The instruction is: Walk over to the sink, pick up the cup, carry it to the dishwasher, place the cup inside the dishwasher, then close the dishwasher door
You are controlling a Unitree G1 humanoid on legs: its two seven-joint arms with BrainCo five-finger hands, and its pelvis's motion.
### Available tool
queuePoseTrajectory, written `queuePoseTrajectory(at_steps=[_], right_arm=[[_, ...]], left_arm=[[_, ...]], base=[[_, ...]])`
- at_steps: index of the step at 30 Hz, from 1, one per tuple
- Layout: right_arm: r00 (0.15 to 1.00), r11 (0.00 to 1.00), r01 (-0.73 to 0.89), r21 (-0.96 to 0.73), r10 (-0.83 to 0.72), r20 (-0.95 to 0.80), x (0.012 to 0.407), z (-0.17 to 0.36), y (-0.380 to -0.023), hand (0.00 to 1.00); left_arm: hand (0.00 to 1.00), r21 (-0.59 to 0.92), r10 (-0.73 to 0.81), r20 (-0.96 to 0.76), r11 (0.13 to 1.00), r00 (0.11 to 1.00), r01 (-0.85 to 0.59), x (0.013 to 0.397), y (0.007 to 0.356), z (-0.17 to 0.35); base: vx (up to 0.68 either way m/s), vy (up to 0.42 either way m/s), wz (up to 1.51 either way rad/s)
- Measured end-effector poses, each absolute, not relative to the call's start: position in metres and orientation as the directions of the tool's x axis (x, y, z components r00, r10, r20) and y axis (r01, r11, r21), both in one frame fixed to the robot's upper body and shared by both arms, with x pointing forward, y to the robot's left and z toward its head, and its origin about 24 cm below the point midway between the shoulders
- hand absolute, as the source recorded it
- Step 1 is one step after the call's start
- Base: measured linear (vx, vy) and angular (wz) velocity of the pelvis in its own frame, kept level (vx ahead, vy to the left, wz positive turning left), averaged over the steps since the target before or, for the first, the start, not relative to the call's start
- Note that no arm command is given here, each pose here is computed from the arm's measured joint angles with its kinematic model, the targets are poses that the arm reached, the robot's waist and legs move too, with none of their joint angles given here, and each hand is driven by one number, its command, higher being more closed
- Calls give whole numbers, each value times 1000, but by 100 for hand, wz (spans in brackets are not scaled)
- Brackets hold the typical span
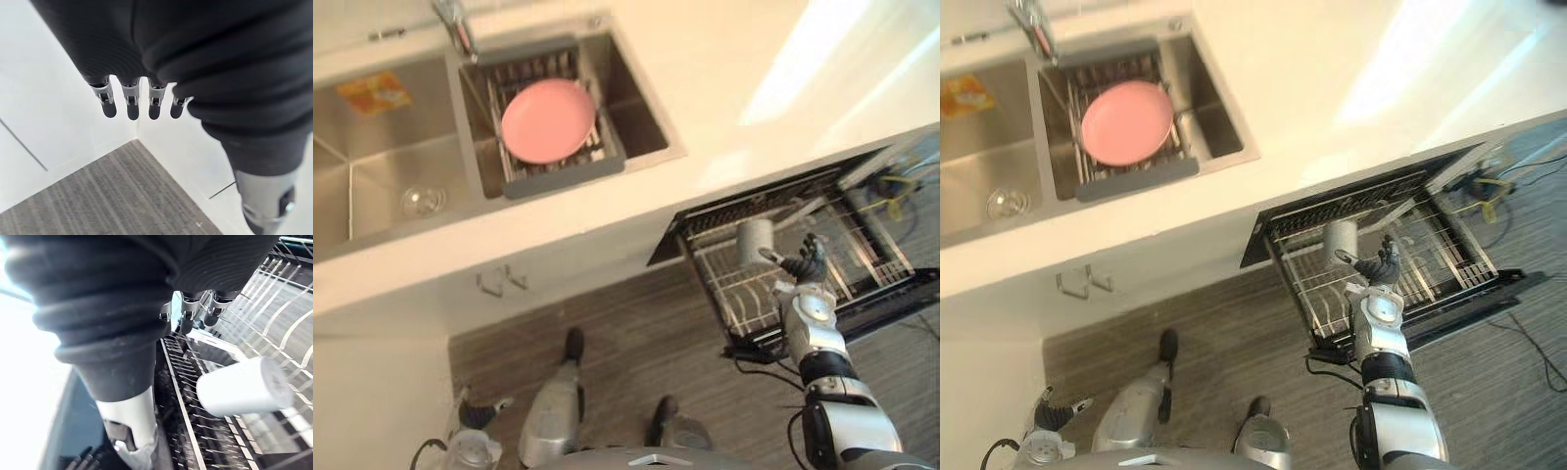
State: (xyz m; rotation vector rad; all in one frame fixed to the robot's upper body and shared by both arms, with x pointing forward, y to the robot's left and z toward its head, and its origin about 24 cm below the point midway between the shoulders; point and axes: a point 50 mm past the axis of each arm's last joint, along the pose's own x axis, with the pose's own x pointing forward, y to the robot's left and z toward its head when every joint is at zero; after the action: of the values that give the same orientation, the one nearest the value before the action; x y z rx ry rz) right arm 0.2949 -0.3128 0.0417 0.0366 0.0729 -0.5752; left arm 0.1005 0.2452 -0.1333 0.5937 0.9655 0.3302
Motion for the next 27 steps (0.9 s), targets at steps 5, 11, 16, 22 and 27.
queuePoseTrajectory(at_steps=[5, 11, 16, 22, 27], right_arm=[[834, 829, 513, 224, -543, 98, 276, 74, -323, 0], [837, 857, 266, 440, -432, 336, 256, 107, -296, 0], [877, 878, 14, 479, -241, 415, 260, 116, -262, 0], [898, 887, -110, 449, -104, 427, 262, 116, -240, 0], [905, 883, -90, 462, -121, 408, 262, 115, -237, 0]], left_arm=[[0, 525, 511, -731, 844, 453, -105, 88, 247, -138], [0, 340, 420, -844, 900, 334, -273, 63, 234, -150], [0, 247, 330, -921, 905, 206, -347, 35, 219, -162], [0, 229, 310, -938, 892, 158, -390, 25, 214, -165], [0, 230, 309, -940, 888, 145, -399, 22, 213, -166]], base=[[-55, -31, -21], [-31, -31, 2], [-37, -29, 15], [-52, -25, 23], [-39, -12, 25]])
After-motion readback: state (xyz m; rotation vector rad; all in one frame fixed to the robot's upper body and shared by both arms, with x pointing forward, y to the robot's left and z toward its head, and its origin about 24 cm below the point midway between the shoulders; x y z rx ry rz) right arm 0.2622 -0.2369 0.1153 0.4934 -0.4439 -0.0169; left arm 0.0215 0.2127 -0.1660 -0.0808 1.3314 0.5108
